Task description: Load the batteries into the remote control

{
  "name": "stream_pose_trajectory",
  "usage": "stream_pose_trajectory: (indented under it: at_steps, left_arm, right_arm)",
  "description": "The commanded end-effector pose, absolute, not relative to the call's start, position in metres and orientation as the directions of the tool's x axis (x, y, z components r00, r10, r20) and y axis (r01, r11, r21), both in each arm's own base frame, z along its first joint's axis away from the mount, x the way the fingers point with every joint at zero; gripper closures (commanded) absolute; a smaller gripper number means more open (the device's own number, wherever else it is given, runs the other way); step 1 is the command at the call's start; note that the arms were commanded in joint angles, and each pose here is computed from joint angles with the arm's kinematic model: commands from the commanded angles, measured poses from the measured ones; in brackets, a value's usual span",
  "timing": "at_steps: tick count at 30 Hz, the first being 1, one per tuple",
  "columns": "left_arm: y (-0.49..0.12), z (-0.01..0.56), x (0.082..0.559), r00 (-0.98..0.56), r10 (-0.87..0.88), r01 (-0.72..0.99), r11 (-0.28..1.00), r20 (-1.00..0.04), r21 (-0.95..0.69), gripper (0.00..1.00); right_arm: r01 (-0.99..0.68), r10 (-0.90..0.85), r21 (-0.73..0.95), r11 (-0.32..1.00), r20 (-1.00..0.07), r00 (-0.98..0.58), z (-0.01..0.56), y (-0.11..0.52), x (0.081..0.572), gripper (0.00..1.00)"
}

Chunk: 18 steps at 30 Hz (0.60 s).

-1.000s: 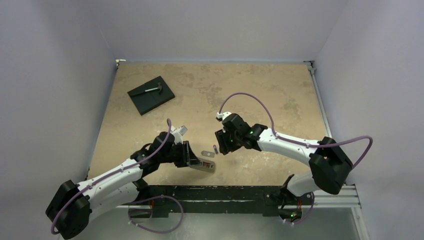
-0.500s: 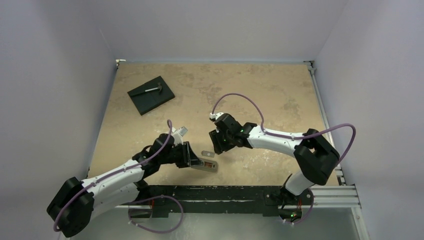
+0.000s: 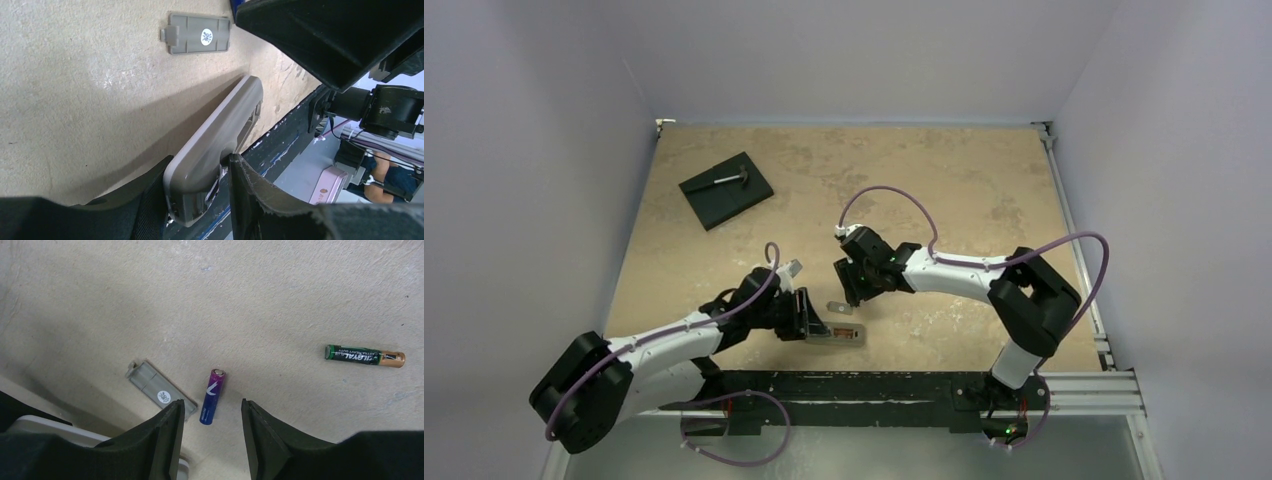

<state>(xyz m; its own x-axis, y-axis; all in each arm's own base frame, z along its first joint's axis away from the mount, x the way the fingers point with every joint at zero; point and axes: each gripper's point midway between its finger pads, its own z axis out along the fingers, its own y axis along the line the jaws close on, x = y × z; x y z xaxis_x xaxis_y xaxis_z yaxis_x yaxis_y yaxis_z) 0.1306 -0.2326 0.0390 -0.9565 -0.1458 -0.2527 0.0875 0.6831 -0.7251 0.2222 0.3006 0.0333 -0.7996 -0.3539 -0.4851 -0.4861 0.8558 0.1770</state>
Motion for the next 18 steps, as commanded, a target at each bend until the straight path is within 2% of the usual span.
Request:
stream_pose_trajectory:
  at_steps: [1,8,15,16,18]
  left_arm:
    - [-0.209,0.008,0.128,-0.958,-0.118,0.069,0.787,-0.260,-0.613,0.59]
    - [-0.203,0.003,0.135,-0.956,-0.120,0.050,0.831,-0.267,-0.554,0.53]
    - [-0.198,0.010,0.149,-0.947,-0.121,0.043,0.870,-0.297,-0.491,0.45]
    - [-0.197,0.010,0.150,-0.947,-0.121,0.040,0.876,-0.299,-0.480,0.40]
    - [-0.194,0.011,0.152,-0.946,-0.122,0.032,0.888,-0.302,-0.459,0.38]
  right_arm:
    - [-0.467,-0.317,0.176,0.867,-0.530,-0.787,0.045,0.311,0.235,0.47]
    - [-0.462,-0.320,0.170,0.871,-0.518,-0.794,0.038,0.312,0.235,0.50]
    - [-0.462,-0.327,0.163,0.872,-0.510,-0.795,0.034,0.311,0.235,0.58]
    - [-0.463,-0.329,0.159,0.872,-0.509,-0.795,0.034,0.311,0.235,0.59]
    - [-0.462,-0.331,0.153,0.874,-0.508,-0.795,0.033,0.309,0.234,0.59]
